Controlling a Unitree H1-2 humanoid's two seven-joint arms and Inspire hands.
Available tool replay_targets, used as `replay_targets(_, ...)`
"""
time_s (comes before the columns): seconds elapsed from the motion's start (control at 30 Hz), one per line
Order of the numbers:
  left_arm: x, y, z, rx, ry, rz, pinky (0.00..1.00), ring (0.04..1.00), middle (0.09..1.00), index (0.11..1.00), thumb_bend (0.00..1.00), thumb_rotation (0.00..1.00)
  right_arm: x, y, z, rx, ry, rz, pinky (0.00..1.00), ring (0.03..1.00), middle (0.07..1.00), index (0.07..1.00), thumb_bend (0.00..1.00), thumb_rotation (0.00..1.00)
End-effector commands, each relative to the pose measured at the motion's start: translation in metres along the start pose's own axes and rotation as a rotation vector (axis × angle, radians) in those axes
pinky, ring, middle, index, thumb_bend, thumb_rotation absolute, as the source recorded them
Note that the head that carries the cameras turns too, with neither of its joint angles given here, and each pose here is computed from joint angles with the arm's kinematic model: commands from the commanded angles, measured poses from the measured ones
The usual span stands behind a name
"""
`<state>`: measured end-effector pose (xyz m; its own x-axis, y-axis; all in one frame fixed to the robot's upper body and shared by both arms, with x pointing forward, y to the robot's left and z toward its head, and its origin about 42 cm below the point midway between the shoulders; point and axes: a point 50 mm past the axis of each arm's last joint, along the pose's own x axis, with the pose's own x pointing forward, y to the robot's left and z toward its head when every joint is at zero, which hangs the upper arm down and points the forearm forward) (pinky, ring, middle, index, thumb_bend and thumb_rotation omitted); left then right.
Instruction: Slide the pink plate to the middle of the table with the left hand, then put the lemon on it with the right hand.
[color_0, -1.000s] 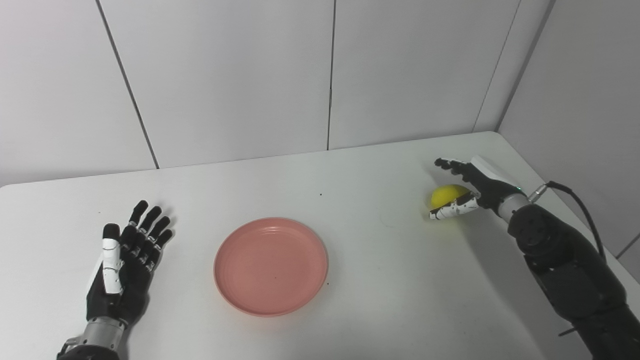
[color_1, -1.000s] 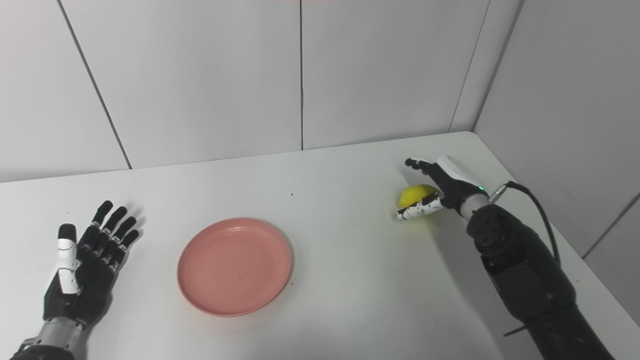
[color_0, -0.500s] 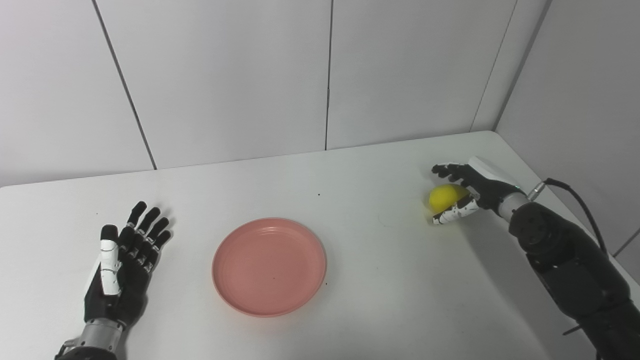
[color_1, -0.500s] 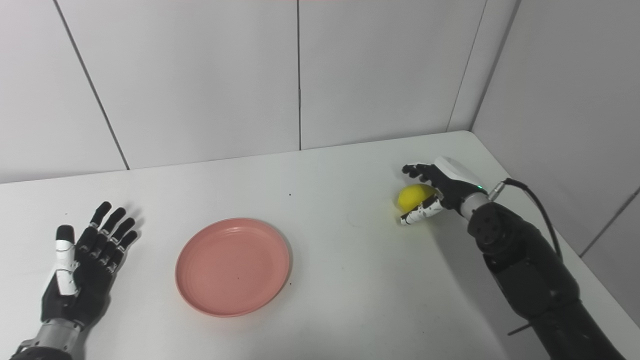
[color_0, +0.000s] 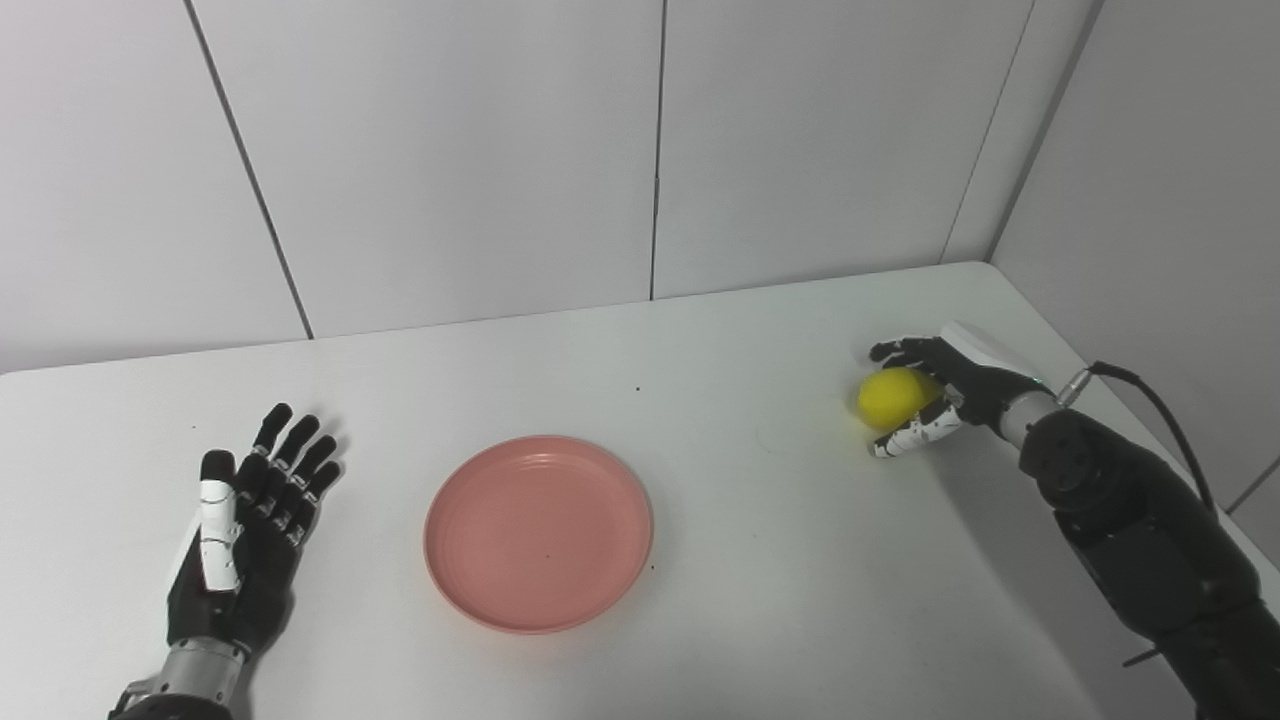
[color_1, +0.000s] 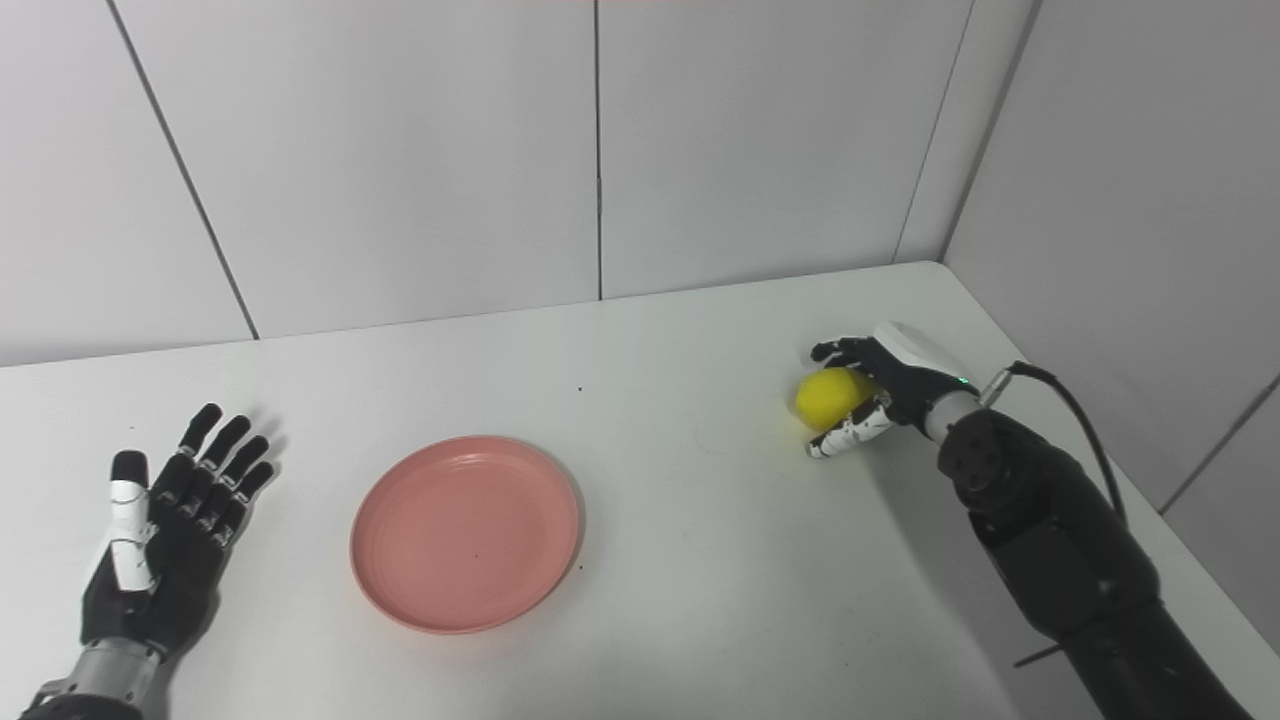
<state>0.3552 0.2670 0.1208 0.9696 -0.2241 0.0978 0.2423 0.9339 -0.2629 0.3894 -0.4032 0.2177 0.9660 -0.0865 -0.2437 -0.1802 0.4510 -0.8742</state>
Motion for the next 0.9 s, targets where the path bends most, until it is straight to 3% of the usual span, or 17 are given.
replay_targets(0.0,-0.019,0.009,-0.018,-0.029,0.052,0.037,0.95,0.936,0.955,0.951,0.73,0.94,0.003,-0.029,0.009,-0.054,-0.057,-0.089,0.76,0.767,0.779,0.766,0.91,0.12)
replay_targets(0.27,-0.019,0.008,-0.017,-0.036,0.049,0.037,0.95,0.934,0.952,0.950,0.72,0.94,0.008,-0.026,0.005,-0.074,-0.058,-0.089,0.71,0.724,0.738,0.719,0.83,0.07)
replay_targets(0.5,-0.020,0.008,-0.017,-0.030,0.048,0.037,0.95,0.940,0.956,0.952,0.72,0.94,0.015,-0.021,0.003,-0.065,-0.075,-0.094,0.58,0.615,0.664,0.675,0.71,0.05)
replay_targets(0.57,-0.020,0.008,-0.017,-0.032,0.049,0.037,0.95,0.938,0.955,0.952,0.73,0.94,0.019,-0.019,0.003,-0.071,-0.077,-0.098,0.55,0.582,0.625,0.618,0.65,0.05)
replay_targets(0.73,-0.020,0.008,-0.017,-0.029,0.048,0.038,0.95,0.939,0.957,0.953,0.73,0.94,0.024,-0.016,0.004,-0.060,-0.088,-0.124,0.44,0.483,0.530,0.560,0.58,0.02)
replay_targets(0.87,-0.019,0.008,-0.017,-0.029,0.048,0.037,0.95,0.936,0.954,0.949,0.73,0.94,0.024,-0.016,0.005,-0.055,-0.103,-0.141,0.42,0.459,0.507,0.545,0.57,0.00)
